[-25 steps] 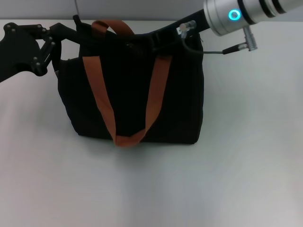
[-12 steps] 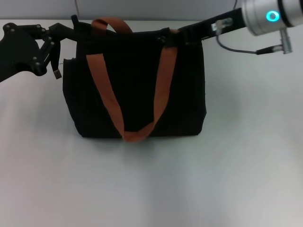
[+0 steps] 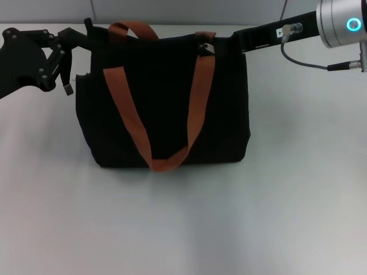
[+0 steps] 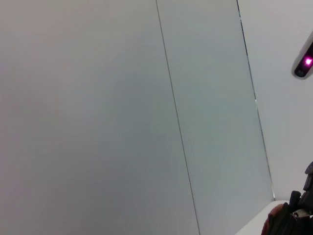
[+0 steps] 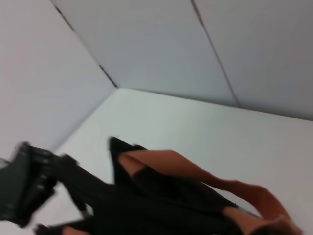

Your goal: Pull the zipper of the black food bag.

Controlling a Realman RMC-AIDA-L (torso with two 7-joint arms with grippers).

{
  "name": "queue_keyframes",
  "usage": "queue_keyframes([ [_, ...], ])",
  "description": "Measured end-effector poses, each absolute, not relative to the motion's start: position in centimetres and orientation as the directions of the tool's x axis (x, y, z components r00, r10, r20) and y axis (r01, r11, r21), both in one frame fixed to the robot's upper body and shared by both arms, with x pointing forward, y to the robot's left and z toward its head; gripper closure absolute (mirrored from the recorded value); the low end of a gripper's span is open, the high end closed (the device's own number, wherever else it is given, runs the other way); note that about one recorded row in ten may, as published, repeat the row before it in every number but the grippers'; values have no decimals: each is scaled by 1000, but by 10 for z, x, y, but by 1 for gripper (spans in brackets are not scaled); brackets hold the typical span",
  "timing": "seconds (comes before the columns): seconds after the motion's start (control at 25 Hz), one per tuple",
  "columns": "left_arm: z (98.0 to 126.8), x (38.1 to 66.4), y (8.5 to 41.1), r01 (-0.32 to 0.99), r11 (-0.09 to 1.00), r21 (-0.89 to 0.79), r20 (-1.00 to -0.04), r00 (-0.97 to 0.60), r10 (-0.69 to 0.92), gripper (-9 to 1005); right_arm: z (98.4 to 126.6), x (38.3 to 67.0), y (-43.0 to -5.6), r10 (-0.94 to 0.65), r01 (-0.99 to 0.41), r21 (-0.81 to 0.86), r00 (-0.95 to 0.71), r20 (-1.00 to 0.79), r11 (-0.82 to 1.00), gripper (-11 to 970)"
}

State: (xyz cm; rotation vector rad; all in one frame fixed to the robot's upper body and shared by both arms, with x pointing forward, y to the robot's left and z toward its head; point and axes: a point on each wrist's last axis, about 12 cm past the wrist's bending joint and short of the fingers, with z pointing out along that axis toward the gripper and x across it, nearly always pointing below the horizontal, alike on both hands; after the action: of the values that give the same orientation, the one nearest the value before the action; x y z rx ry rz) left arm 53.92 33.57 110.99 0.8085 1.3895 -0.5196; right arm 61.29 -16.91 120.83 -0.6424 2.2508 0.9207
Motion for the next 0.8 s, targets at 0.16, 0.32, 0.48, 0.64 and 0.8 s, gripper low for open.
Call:
queue_keyframes([
  [0.16,1110,540,335,750,633,193,-981,139,134,844,1208,607,-171,-150,-663,485,-664,-732,570,907],
  [0.32,1110,540,334,753,632,186,-983,134,129,841,1206,603,-189,-11,-698,540,-617,-787,470,904],
  [0.48,1109,539,331,758,627,178,-984,130,122,838,1194,590,-217,166,-783,525,-500,-850,334,847],
  [0.64,1109,539,330,763,624,169,-986,122,117,834,1182,577,-231,203,-848,460,-418,-885,262,773],
  [0.8,1109,539,327,779,607,155,-988,109,112,831,1158,550,-246,197,-937,308,-274,-941,165,698],
])
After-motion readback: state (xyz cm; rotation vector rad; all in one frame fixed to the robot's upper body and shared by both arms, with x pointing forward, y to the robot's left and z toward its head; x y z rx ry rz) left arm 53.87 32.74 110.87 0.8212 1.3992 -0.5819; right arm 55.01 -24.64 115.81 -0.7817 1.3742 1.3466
